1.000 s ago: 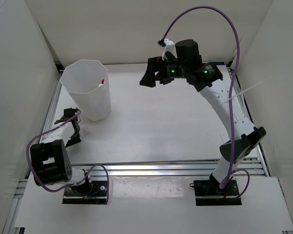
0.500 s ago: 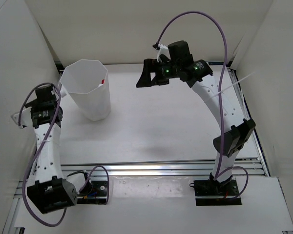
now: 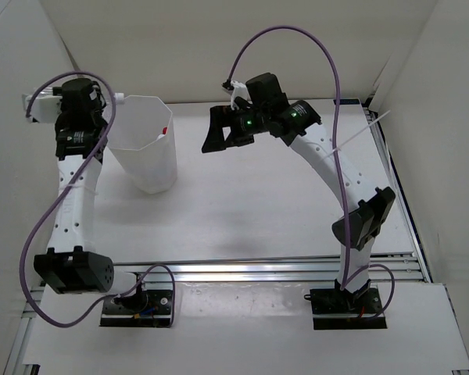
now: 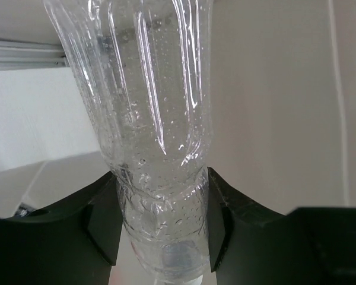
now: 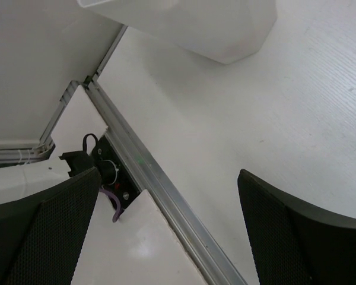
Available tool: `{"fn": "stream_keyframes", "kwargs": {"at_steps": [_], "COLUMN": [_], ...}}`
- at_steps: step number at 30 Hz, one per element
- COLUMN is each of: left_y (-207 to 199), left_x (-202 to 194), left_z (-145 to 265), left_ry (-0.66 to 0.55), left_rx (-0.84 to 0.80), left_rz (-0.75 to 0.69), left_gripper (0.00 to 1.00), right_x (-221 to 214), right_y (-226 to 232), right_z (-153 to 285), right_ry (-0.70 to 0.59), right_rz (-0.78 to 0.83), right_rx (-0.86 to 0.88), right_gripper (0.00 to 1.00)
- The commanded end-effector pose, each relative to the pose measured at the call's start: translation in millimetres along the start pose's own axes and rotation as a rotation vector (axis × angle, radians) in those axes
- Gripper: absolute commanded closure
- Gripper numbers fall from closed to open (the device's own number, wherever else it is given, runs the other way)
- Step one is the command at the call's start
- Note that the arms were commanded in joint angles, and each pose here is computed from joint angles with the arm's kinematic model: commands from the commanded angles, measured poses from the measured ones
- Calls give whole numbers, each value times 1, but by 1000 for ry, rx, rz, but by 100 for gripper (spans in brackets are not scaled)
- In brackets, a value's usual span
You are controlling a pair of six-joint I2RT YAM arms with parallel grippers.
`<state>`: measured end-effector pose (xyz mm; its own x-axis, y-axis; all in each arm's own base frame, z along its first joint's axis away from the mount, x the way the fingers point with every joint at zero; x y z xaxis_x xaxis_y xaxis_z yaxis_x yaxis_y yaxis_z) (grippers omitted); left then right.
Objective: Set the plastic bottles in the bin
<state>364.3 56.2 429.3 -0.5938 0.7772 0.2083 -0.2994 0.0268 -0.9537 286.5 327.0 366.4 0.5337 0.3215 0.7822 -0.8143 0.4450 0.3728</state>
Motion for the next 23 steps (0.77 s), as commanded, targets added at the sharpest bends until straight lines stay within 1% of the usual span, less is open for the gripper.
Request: {"fn": "stream_keyframes", "kwargs": {"at_steps": [1,2,3,4,5,6,7,9,10,11,12,13,14,15,16,17,18,19,20,21,22,23], "left_y": [-1,-1,2,3,3,4,1,-19,-28,-37,-56,-63,-73,-75,-68,-66,-32,-15,-3,43,65,81], "left_x": [-21,-24,-27,-33,-29,-32,-29,-24,-19,-16,-7,-2,5,10,15,33,29,35,57,54,61,77], "left_z": [10,12,11,15,14,16,17,21,24,25,35,39,52,60,62,83,76,79,99,89,91,104], "left_ry": [57,65,66,76,44,43,30,31,21,13,-2,-12,-13,-29,-43,-55,-53,-66,-97,-125,-154,-195], "left_rx": [-21,-24,-20,-26,-21,-24,-29,-79,-105,-125,-171,-190,-225,-233,-220,-241,-174,-146,-153,-54,-19,-13], "left_rz": [-139,-156,-203,-222,-234,-257,-272,-317,-392,-409,-395,-422,-424,-437,-462,-453,-521,-538,-525,-602,-623,-609], "left_gripper": [65,63,62,52,34,13,0,0,0,0,0,0,0,0,0,0,0,0,0,0,0,0], "right_x": [13,10,8,7,6,2,2,1,1,2,3,4,4,5,6,5,4,3,0,-1,-6,-19], "right_y": [1,-1,-5,-6,-8,-8,-14,-17,-20,-25,-24,-30,-41,-44,-50,-58,-65,-72,-79,-77,-78,-91], "right_z": [23,22,24,24,30,30,30,33,35,38,38,40,44,49,50,59,61,64,71,80,83,85], "right_ry": [-65,-56,-58,-63,-68,-64,-66,-68,-71,-78,-80,-90,-94,-98,-100,-95,-89,-88,-94,-105,-103,-81], "right_rz": [38,33,27,29,14,11,4,-24,-43,-63,-93,-121,-157,-176,-210,-248,-263,-284,-298,-300,-304,-330], "right_rx": [-64,-65,-74,-84,-94,-94,-104,-112,-106,-118,-117,-152,-207,-217,-245,-282,-295,-336,-363,-370,-403,-490], "right_gripper": [0,0,0,0,0,0,0,0,0,0,0,0,0,0,0,0,0,0,0,0,0,0]}}
Point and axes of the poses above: each gripper's point midway between its finger pads, its own z axis back along the fingers, its own y axis along the line the jaws close on, x = y × z, the point moved 7 cm from there along z, back along the fingers, and after that the axes turned 14 degrees about z, right-handed, at the moved point
